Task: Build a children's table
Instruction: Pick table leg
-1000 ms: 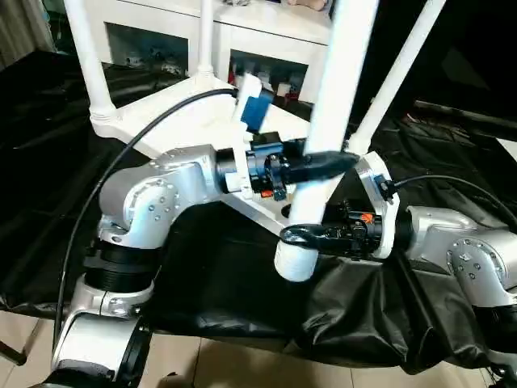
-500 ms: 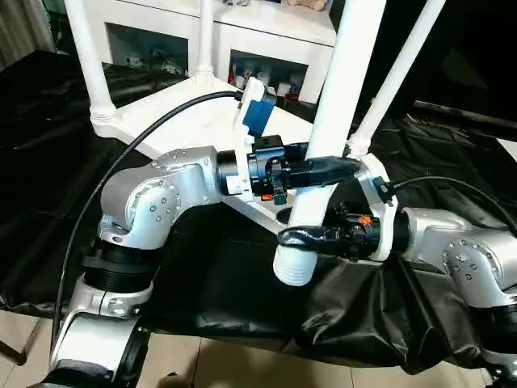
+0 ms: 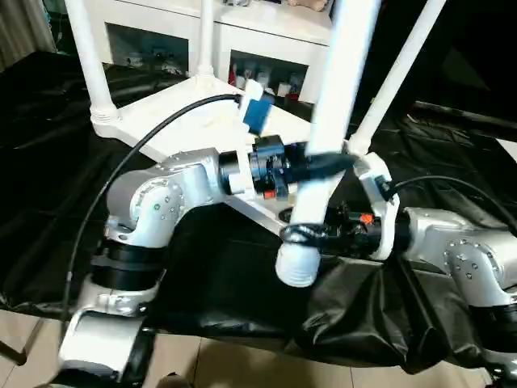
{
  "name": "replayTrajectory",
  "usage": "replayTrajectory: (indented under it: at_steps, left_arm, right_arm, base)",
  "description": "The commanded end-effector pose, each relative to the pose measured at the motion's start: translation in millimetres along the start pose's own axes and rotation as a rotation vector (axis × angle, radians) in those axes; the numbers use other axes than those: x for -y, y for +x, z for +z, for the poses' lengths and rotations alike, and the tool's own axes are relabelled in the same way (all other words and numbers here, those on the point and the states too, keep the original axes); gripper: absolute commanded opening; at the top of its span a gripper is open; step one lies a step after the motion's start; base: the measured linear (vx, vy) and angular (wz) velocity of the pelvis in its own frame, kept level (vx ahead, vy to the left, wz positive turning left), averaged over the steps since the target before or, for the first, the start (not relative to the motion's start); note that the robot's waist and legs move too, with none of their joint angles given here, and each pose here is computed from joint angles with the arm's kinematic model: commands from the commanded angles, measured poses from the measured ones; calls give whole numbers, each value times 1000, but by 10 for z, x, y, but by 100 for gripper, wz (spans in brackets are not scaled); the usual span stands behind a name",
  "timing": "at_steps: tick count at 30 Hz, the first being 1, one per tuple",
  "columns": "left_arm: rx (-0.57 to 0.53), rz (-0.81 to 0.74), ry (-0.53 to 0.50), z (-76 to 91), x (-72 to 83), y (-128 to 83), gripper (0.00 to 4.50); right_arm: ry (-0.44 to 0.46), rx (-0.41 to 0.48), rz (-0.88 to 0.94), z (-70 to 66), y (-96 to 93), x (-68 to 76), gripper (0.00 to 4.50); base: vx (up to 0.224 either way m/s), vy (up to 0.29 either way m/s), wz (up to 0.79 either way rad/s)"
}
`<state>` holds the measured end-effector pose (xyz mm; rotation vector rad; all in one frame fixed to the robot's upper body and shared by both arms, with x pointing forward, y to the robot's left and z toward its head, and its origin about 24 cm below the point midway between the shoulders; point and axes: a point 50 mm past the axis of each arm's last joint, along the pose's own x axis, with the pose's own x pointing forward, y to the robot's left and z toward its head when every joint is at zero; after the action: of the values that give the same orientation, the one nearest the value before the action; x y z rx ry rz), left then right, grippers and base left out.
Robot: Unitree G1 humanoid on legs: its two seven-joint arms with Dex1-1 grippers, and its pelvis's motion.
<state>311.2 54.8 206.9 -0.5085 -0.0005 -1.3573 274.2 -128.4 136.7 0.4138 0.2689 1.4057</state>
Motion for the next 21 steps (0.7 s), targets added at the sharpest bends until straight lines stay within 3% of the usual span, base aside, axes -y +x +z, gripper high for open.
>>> replayTrajectory:
  at_steps: [1, 5, 9, 10, 11, 12, 13, 17, 18, 19, 20, 21]
  left_arm:
    - [190, 139, 33, 210, -115, 10, 301]
    - [399, 294, -91, 328, -267, -32, 301]
    - [383, 295, -76, 342, -330, -74, 301]
    - [266, 310, 14, 288, -366, -84, 301]
    - [5, 329, 240, 142, -429, -114, 301]
    - [5, 329, 240, 142, -429, -114, 301]
    - [-237, 340, 378, -25, -517, -169, 301]
    - [-495, 316, 507, -190, -621, -274, 328]
    - [-716, 220, 573, -339, -661, -388, 334]
    - [-806, 175, 584, -400, -672, -446, 337]
    - [-827, 164, 589, -413, -676, -457, 347]
    - [-956, 96, 613, -493, -699, -533, 361]
  right_arm:
    - [-24, 121, -15, 174, -50, -6, 186]
    - [-35, 246, -82, 270, -138, 42, 186]
    - [-89, 266, -211, 293, -260, 107, 186]
    - [-116, 258, -276, 285, -330, 136, 186]
    - [-158, 232, -393, 253, -451, 182, 186]
    - [-158, 232, -393, 253, -451, 182, 186]
    - [-183, 185, -479, 191, -545, 211, 186]
    - [-201, 124, -557, 101, -648, 213, 185]
    - [-208, 91, -586, 32, -695, 193, 185]
    - [-209, 81, -595, 6, -709, 187, 185]
    - [-210, 79, -598, -2, -712, 186, 185]
    - [-211, 62, -612, -53, -729, 180, 185]
  base:
    - [0, 0, 0]
    - [0, 0, 0]
    - [0, 0, 0]
    - [0, 0, 0]
    - [0, 0, 0]
    - [0, 0, 0]
    - [0, 0, 0]
    - [0, 0, 0]
    - [0, 0, 0]
    - [0, 0, 0]
    - [0, 0, 0]
    - [0, 0, 0]
